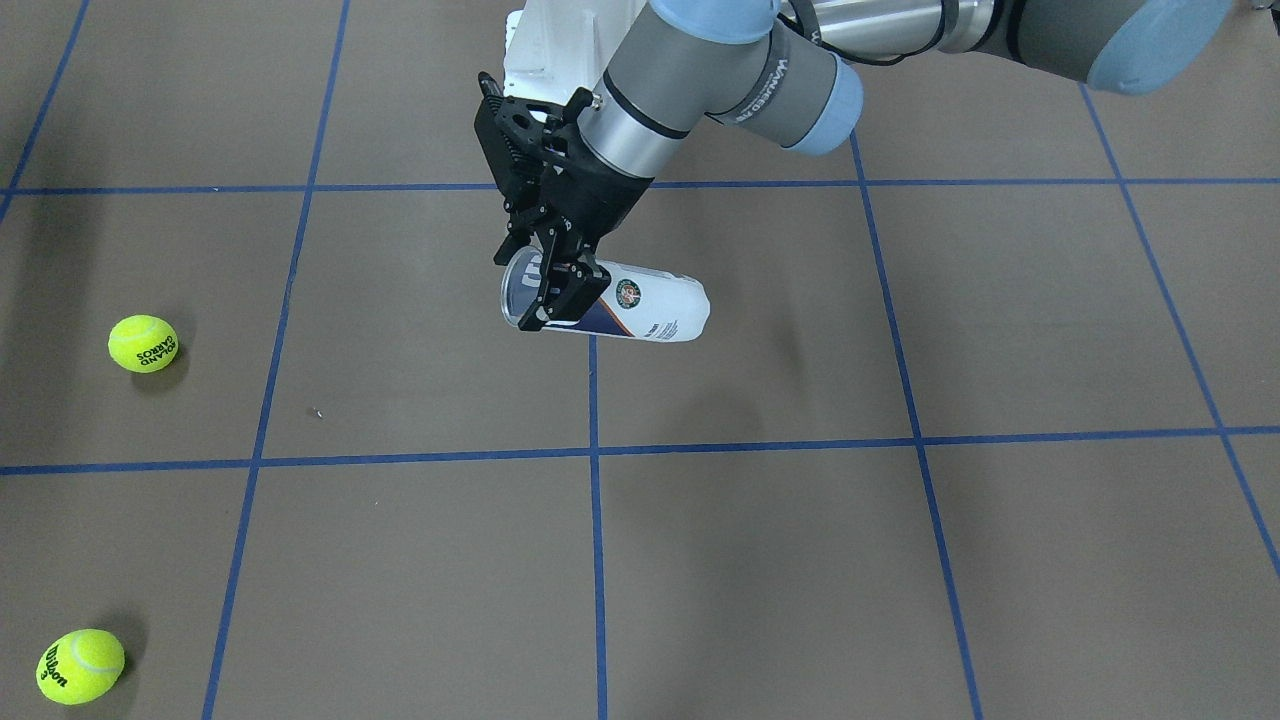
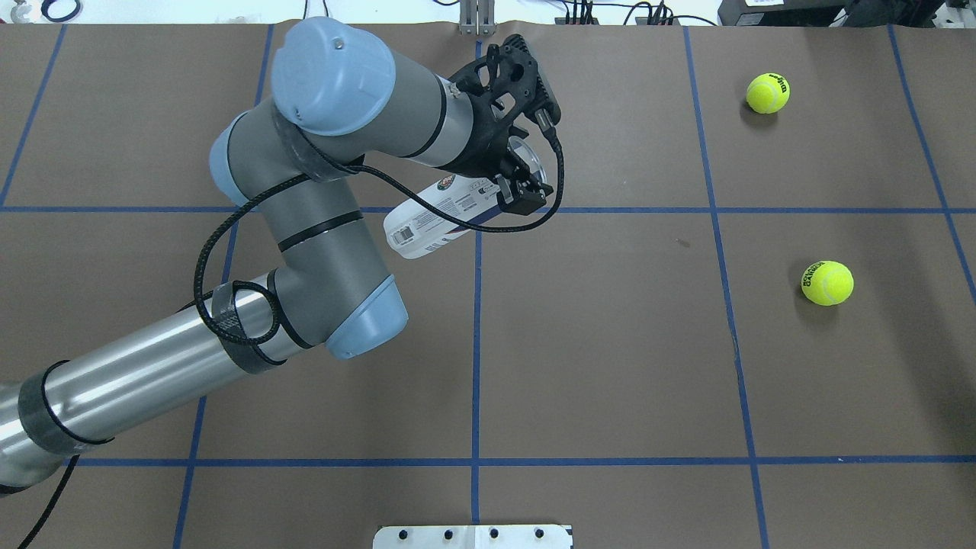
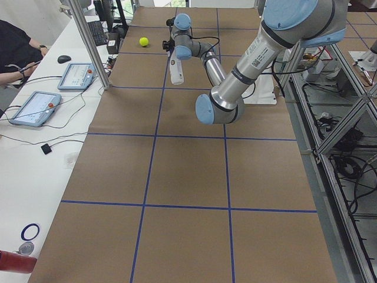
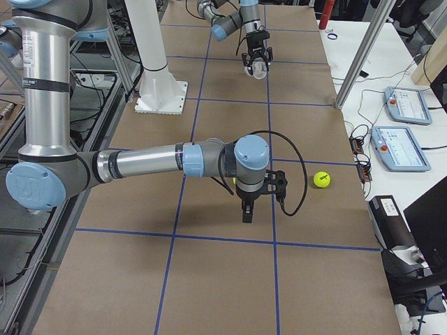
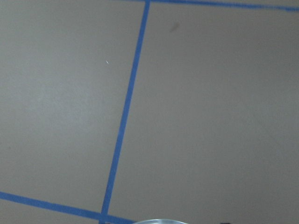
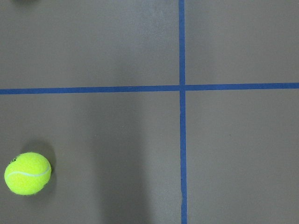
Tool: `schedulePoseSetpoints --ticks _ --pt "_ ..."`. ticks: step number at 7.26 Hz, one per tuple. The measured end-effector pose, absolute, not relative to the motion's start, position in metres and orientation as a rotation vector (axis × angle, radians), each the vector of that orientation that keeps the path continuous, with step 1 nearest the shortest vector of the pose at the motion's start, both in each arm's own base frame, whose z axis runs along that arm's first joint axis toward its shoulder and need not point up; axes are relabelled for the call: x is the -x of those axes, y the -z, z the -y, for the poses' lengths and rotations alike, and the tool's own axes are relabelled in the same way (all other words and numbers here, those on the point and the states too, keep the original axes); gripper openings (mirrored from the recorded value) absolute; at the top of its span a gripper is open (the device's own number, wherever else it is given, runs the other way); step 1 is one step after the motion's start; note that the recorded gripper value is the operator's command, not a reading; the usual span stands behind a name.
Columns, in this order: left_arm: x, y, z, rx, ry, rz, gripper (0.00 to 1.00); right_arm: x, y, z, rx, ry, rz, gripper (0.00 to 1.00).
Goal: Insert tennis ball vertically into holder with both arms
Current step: 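Lift the can with the left gripper and swing it upright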
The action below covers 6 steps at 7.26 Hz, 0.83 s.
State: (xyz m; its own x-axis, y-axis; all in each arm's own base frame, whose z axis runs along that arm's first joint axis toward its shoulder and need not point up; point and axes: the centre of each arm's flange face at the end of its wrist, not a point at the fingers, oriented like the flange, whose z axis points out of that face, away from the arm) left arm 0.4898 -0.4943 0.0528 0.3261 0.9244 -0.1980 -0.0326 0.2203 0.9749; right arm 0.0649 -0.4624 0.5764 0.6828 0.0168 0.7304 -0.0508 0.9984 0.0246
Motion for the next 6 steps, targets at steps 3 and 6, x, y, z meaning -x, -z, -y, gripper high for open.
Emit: schedulePoseSetpoints --ticks 3,6 --pt "-0.462 -0.067 0.497 -1.309 -0.512 -1.156 0.59 -0.065 -0.568 0.464 -0.060 -0.032 0.818 0.99" --pt "-0.438 -0.114 0.505 -1.369 -0.358 -1.190 0.60 -0.065 -0.562 0.468 -0.073 -0.027 0.817 0.99"
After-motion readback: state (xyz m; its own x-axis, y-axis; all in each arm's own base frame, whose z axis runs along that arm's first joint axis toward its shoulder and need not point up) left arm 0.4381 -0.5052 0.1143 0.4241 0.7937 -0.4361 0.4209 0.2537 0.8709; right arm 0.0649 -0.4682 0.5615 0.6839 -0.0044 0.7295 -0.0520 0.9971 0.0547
